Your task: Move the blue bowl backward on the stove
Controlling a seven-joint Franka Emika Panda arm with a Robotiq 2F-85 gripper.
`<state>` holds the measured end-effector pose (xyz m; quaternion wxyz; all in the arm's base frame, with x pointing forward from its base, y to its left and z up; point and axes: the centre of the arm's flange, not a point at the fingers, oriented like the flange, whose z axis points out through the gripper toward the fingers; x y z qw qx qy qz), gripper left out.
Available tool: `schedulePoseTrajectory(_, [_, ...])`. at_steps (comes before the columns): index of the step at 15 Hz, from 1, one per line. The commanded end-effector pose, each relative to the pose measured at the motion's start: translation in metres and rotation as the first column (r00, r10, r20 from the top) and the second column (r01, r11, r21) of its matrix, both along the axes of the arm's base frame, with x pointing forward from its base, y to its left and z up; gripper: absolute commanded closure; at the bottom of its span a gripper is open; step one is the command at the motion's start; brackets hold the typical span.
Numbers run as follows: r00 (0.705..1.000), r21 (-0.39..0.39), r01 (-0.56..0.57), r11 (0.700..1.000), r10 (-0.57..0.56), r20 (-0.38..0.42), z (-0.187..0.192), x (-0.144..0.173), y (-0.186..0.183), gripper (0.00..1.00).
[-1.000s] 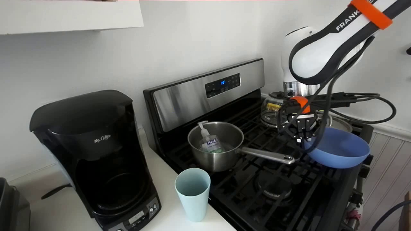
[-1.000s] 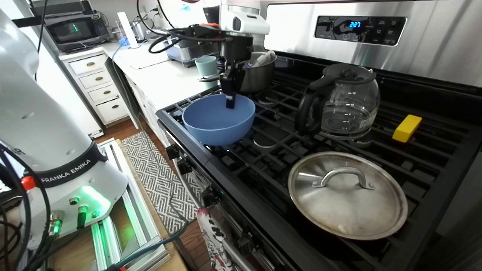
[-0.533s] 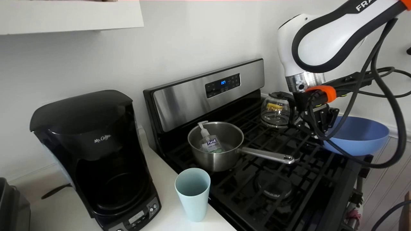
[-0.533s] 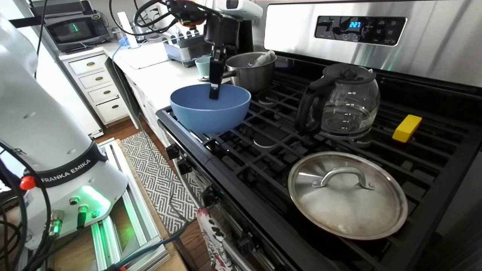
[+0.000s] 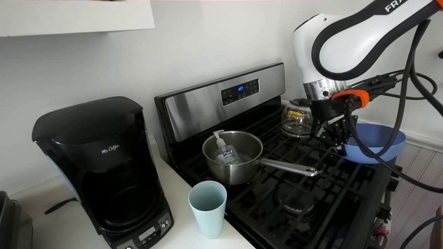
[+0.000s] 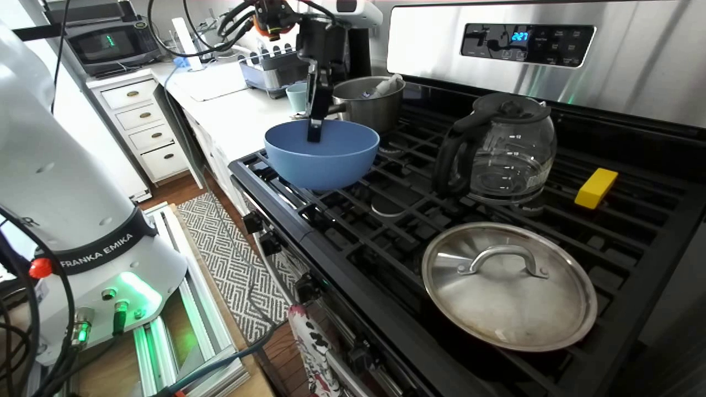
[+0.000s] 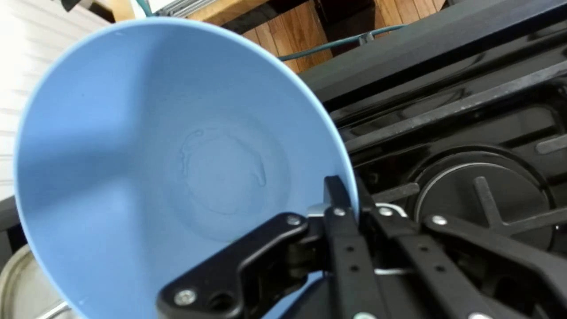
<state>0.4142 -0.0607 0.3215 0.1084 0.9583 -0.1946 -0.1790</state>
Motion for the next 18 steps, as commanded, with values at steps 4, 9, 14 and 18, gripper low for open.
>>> schedulePoseTrajectory(4, [0.939, 0.021, -0.342, 0.939, 0.342, 0.033, -0.004, 0.02, 0.016, 0.99])
schedulePoseTrajectory(9, [0.825, 0.063, -0.565, 0.823, 0.56, 0.075, 0.011, 0.04, 0.02, 0.99])
schedulePoseTrajectory(14, [0.727, 0.124, -0.685, 0.718, 0.685, 0.046, 0.018, 0.067, 0.028, 0.99])
schedulePoseTrajectory(18, [0.741, 0.12, -0.671, 0.732, 0.667, 0.071, 0.014, 0.057, 0.028, 0.95])
